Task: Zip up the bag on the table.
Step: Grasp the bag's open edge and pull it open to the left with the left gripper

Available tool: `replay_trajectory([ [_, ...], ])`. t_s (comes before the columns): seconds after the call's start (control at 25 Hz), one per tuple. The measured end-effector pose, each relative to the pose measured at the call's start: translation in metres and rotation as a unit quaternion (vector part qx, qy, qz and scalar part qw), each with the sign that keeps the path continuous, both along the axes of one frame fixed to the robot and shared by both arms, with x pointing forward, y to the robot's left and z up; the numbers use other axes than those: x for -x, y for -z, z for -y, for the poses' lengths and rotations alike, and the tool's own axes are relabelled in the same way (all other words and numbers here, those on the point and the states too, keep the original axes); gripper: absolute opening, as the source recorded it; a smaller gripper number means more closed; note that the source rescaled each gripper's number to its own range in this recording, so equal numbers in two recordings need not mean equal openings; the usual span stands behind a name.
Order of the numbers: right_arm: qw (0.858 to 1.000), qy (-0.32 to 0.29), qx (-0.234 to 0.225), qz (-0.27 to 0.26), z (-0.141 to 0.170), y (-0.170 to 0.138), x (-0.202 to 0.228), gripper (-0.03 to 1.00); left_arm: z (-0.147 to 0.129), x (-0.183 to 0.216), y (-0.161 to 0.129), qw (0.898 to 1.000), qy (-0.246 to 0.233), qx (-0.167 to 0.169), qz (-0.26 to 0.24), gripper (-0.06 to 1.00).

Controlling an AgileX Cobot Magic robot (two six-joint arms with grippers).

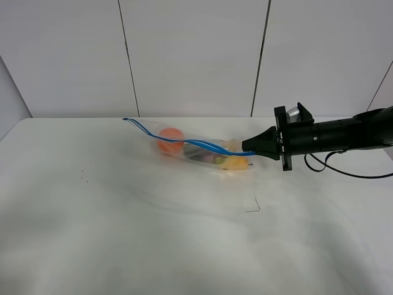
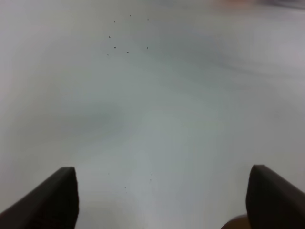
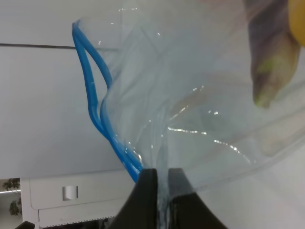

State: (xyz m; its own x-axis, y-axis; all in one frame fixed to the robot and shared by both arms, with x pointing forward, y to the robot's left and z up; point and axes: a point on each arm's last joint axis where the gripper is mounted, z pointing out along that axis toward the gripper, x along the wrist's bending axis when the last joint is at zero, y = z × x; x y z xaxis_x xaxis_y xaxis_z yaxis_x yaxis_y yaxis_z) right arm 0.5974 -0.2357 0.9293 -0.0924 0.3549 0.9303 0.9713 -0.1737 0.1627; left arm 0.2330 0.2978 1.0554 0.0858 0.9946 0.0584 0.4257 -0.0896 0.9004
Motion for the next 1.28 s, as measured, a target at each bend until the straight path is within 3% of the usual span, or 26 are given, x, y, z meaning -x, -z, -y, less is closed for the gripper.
replay_trajectory([
  [0.16,1.000,0.000,0.000,0.000,0.000,0.000,0.000,0.00,0.000,-0.013,-0.029,1.000,-0.005,0.014,0.007,1.00],
  [0.32,1.000,0.000,0.000,0.000,0.000,0.000,0.000,0.00,0.002,-0.054,-0.069,1.000,-0.003,0.018,-0.018,1.00],
  [0.44,1.000,0.000,0.000,0.000,0.000,0.000,0.000,0.00,0.002,-0.095,-0.085,0.998,0.012,-0.011,-0.056,1.00],
  [0.56,1.000,0.000,0.000,0.000,0.000,0.000,0.000,0.00,0.003,-0.136,-0.086,0.991,0.050,-0.072,-0.103,1.00],
  [0.68,1.000,0.000,0.000,0.000,0.000,0.000,0.000,0.00,0.003,-0.170,-0.072,0.969,0.119,-0.168,-0.138,0.99],
  [0.8,1.000,0.000,0.000,0.000,0.000,0.000,0.000,0.00,0.003,-0.196,-0.057,0.926,0.205,-0.277,-0.151,0.95],
  [0.88,1.000,0.000,0.000,0.000,0.000,0.000,0.000,0.00,0.005,-0.209,-0.050,0.904,0.245,-0.322,-0.141,0.94],
  [0.92,1.000,0.000,0.000,0.000,0.000,0.000,0.000,0.00,0.007,-0.215,-0.048,0.899,0.258,-0.329,-0.131,0.93],
  [1.08,1.000,0.000,0.000,0.000,0.000,0.000,0.000,0.00,0.024,-0.232,-0.045,0.908,0.286,-0.295,-0.083,0.93],
  [1.2,1.000,0.000,0.000,0.000,0.000,0.000,0.000,0.00,0.050,-0.238,-0.040,0.897,0.327,-0.291,-0.057,0.92],
  [1.28,1.000,0.000,0.000,0.000,0.000,0.000,0.000,0.00,0.070,-0.242,-0.038,0.896,0.341,-0.282,-0.034,0.92],
])
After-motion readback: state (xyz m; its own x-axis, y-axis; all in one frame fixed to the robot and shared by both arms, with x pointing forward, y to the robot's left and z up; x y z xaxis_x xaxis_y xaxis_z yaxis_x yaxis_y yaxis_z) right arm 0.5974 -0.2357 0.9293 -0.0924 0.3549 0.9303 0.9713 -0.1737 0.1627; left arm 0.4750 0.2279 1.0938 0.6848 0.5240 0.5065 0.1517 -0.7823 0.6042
